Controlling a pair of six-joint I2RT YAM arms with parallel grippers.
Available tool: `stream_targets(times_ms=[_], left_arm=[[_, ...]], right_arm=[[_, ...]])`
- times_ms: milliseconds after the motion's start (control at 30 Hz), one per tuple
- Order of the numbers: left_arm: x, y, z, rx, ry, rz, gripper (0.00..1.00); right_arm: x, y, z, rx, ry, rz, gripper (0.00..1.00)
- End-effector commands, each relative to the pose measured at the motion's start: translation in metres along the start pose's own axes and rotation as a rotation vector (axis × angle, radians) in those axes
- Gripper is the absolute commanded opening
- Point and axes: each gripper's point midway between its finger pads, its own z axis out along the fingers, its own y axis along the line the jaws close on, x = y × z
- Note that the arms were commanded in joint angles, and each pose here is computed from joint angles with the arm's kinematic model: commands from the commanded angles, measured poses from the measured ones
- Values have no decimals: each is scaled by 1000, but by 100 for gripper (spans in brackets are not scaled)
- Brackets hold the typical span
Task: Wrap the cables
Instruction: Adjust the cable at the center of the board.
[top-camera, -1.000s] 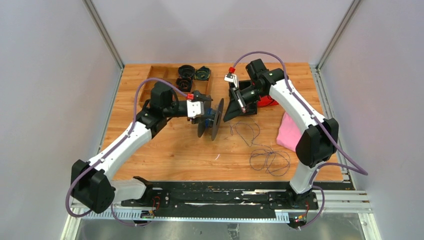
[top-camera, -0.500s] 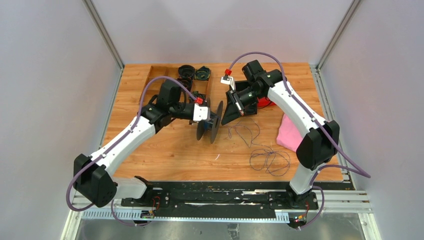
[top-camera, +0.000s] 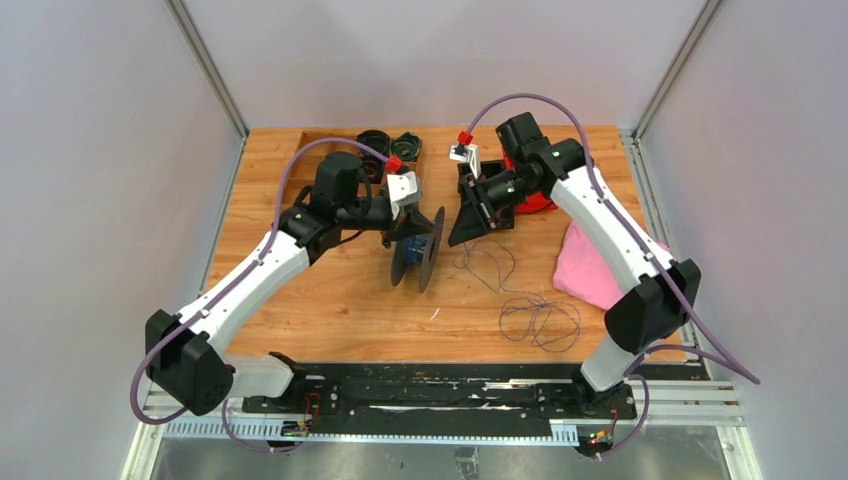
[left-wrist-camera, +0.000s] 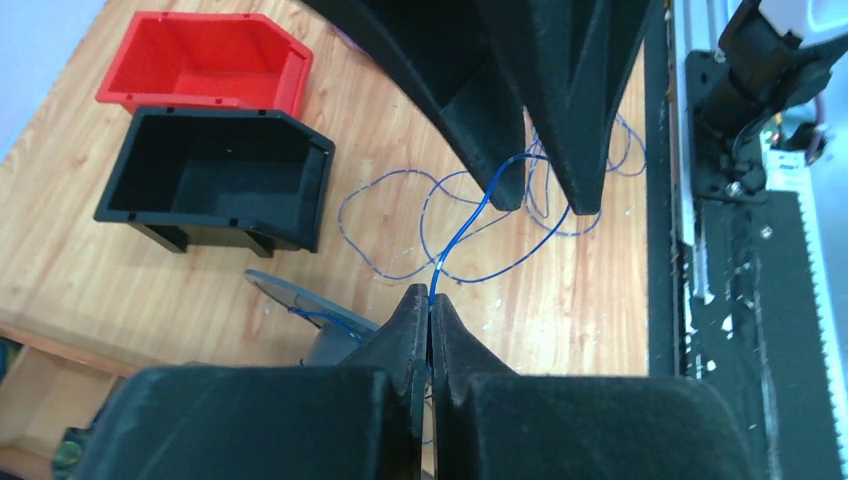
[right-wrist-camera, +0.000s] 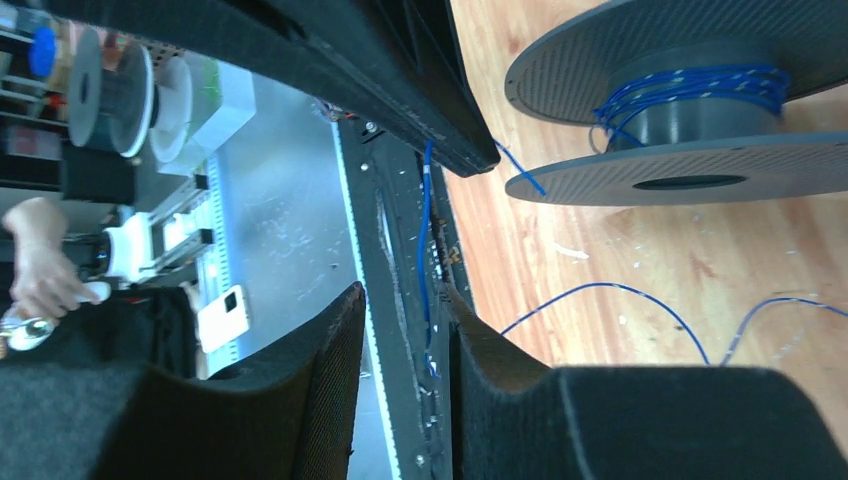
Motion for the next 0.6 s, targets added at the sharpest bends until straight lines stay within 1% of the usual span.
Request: stream_targets(times_ms=[0, 133, 267, 500, 567], left_arm=[[-17, -1, -2, -28, -20, -142, 0], [-17, -2, 0, -11, -23, -163, 0], [-18, -2, 1, -4, -28, -179, 0], [-17, -4, 2, 4, -32, -181, 1], [-16, -4, 2, 3, -31, -181, 0]], right_arm=[[-15, 6, -16, 84, -68, -161, 33], [-21, 1, -18, 152, -90, -215, 35], [-26, -2, -18, 194, -89, -260, 34], [-24, -9, -10, 215, -63, -282, 32], [-24, -8, -8, 209, -62, -286, 30]])
